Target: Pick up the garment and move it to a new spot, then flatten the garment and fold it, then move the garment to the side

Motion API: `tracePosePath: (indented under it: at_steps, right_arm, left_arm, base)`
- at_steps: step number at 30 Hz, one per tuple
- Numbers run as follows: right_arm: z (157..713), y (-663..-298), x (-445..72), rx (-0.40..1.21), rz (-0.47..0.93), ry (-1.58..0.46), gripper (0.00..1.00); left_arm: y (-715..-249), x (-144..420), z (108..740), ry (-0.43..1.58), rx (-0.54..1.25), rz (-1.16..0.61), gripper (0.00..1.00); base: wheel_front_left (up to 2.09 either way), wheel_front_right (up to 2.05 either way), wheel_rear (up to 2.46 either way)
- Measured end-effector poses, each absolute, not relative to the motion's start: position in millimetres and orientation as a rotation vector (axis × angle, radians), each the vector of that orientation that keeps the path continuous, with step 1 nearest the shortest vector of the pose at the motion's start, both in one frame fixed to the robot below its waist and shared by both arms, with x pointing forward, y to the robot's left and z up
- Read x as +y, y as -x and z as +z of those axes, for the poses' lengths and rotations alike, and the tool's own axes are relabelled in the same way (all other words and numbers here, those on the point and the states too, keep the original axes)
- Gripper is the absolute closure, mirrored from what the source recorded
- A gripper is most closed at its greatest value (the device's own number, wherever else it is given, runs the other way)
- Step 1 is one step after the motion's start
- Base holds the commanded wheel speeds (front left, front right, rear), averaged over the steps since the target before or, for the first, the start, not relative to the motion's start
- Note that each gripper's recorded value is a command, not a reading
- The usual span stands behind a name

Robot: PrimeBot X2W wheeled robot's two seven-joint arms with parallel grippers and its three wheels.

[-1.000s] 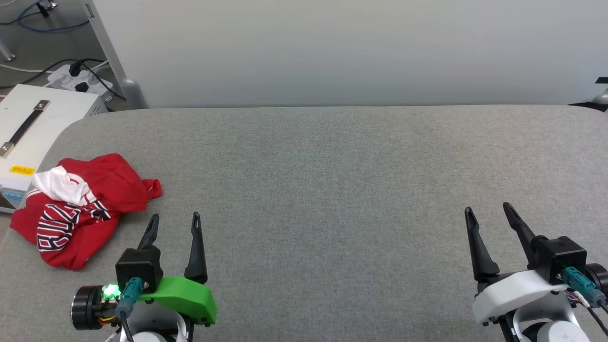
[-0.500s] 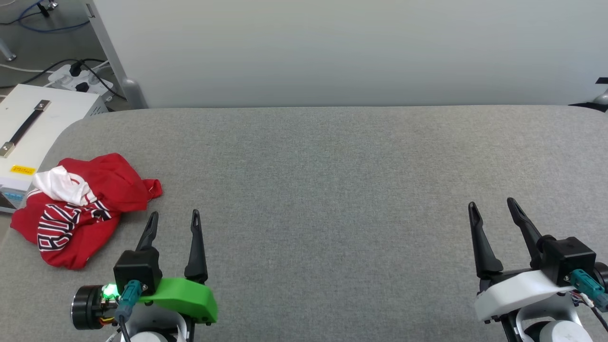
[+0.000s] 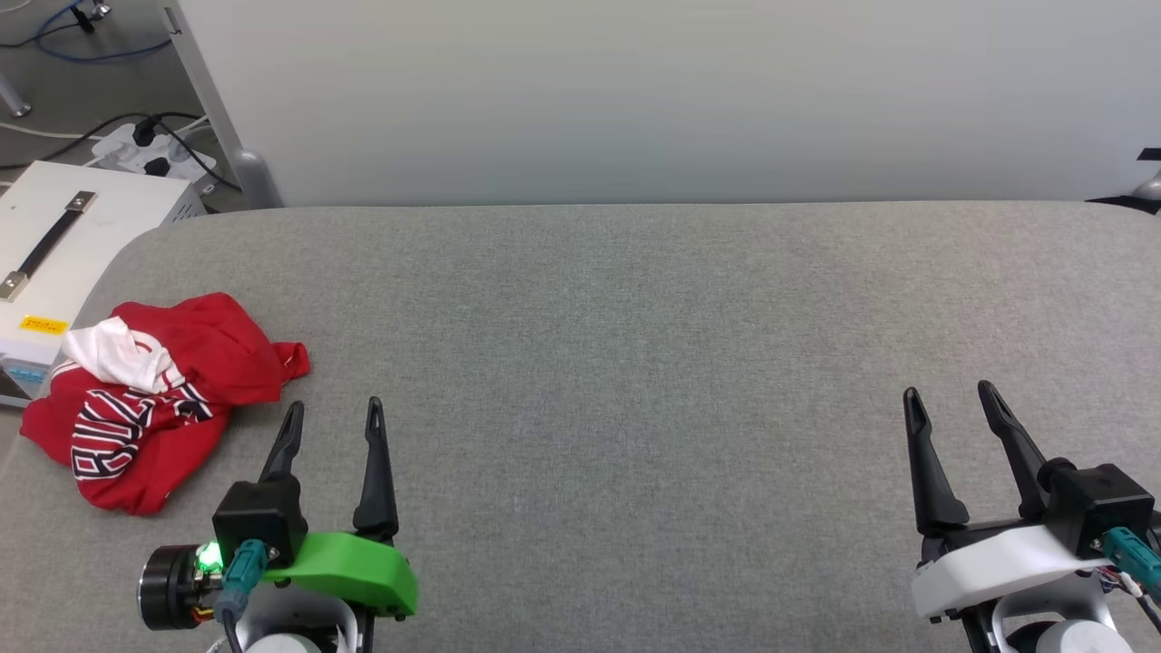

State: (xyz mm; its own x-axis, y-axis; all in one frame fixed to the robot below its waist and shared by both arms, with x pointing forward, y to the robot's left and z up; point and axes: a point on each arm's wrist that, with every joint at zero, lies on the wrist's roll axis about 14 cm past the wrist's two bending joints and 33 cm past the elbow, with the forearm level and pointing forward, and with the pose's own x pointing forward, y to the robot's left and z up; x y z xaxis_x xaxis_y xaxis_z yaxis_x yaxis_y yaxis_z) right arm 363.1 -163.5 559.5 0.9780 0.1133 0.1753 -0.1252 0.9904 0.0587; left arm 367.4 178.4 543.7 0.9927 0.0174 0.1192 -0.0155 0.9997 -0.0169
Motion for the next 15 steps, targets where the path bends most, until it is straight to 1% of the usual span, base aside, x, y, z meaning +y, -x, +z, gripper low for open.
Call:
tracePosePath:
  at_steps: [15]
  right_arm:
    - [563.4,-362.4,-164.1,-0.203,0.119,-0.097,0.00]
  left_arm:
    - [-367.3,176.4,543.4,0.033,-0.138,0.011,0.00]
  base:
    - [0.00,0.00,0.00]
